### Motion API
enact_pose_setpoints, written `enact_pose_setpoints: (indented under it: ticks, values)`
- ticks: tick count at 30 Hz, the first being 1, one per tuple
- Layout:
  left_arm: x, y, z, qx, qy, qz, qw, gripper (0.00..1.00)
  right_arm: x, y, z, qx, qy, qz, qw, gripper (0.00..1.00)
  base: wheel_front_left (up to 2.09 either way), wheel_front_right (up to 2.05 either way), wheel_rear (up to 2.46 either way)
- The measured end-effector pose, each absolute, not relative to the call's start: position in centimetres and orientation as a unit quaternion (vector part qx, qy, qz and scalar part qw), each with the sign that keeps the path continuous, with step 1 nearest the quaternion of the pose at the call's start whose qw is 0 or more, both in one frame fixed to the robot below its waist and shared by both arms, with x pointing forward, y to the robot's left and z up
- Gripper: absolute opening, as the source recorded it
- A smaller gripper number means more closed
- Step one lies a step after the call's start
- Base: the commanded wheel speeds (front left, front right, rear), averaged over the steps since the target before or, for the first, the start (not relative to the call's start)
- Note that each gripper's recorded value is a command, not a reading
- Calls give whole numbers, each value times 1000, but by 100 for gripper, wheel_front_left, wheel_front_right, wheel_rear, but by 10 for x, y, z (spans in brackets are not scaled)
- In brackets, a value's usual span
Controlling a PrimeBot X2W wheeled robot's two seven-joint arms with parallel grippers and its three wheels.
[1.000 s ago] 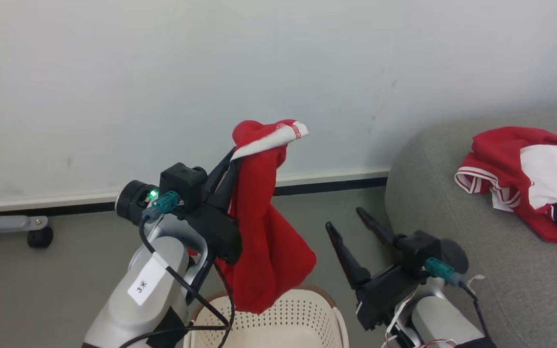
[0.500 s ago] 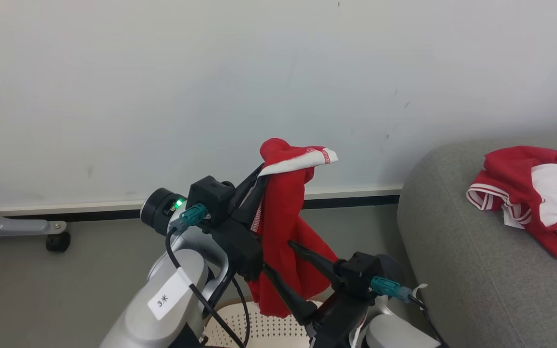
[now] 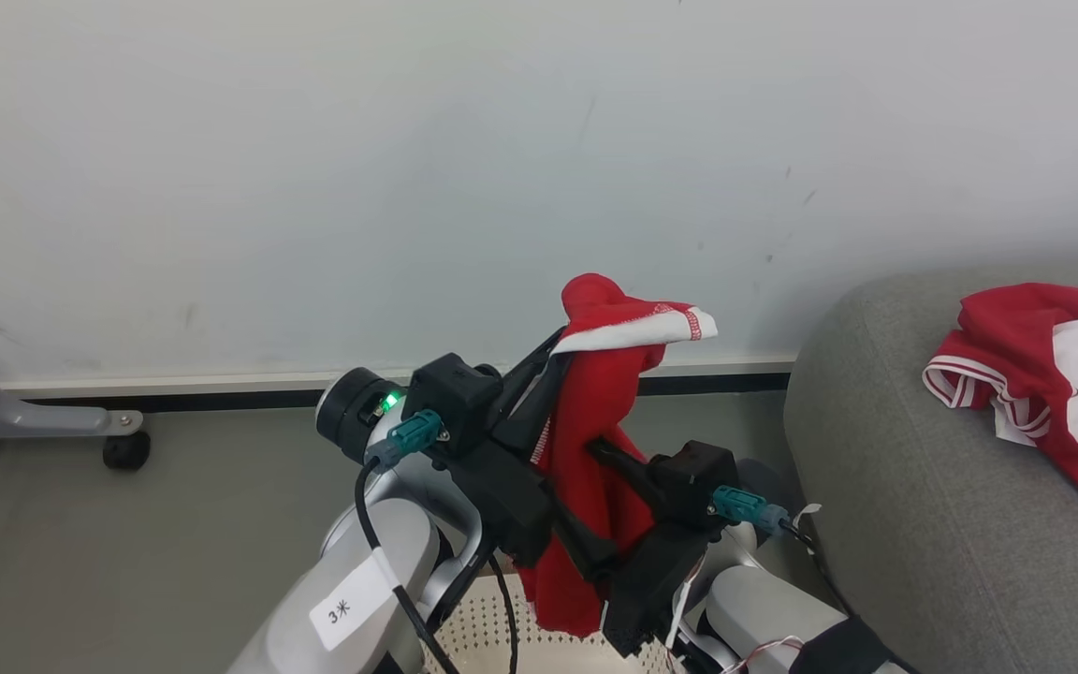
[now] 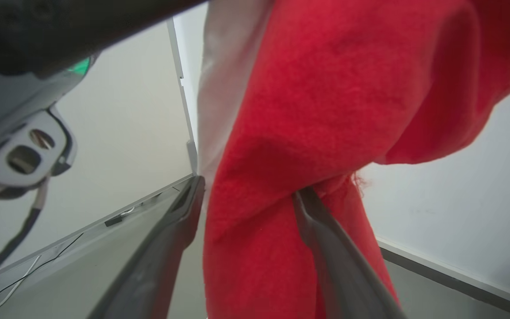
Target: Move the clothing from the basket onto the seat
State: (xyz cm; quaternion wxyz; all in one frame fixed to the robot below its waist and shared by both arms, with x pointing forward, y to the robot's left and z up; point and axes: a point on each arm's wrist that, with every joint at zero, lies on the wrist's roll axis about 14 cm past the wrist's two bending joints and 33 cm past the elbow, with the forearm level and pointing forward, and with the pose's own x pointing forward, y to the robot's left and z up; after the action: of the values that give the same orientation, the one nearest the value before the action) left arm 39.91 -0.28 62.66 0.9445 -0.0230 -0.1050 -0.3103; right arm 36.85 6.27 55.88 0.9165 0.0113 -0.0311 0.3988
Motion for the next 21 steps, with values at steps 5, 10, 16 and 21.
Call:
enact_pose_setpoints:
  ticks: [5, 10, 16, 21]
  values:
    - [396, -7, 626, -40, -99, -316, 943, 0, 375, 63, 556, 12, -20, 394, 919, 23, 0, 0, 0]
    - [396, -8, 625, -47, -94, -315, 943, 0, 380, 64, 560, 20, -17, 390, 920, 0, 0, 0, 0]
    - [404, 5, 607, -65, -71, -287, 953, 62, 388, 52, 555, 25, -8, 371, 928, 0, 0, 0, 0]
    - [410, 17, 598, -63, -67, -271, 958, 100, 401, 36, 564, 30, -17, 345, 938, 0, 0, 0, 0]
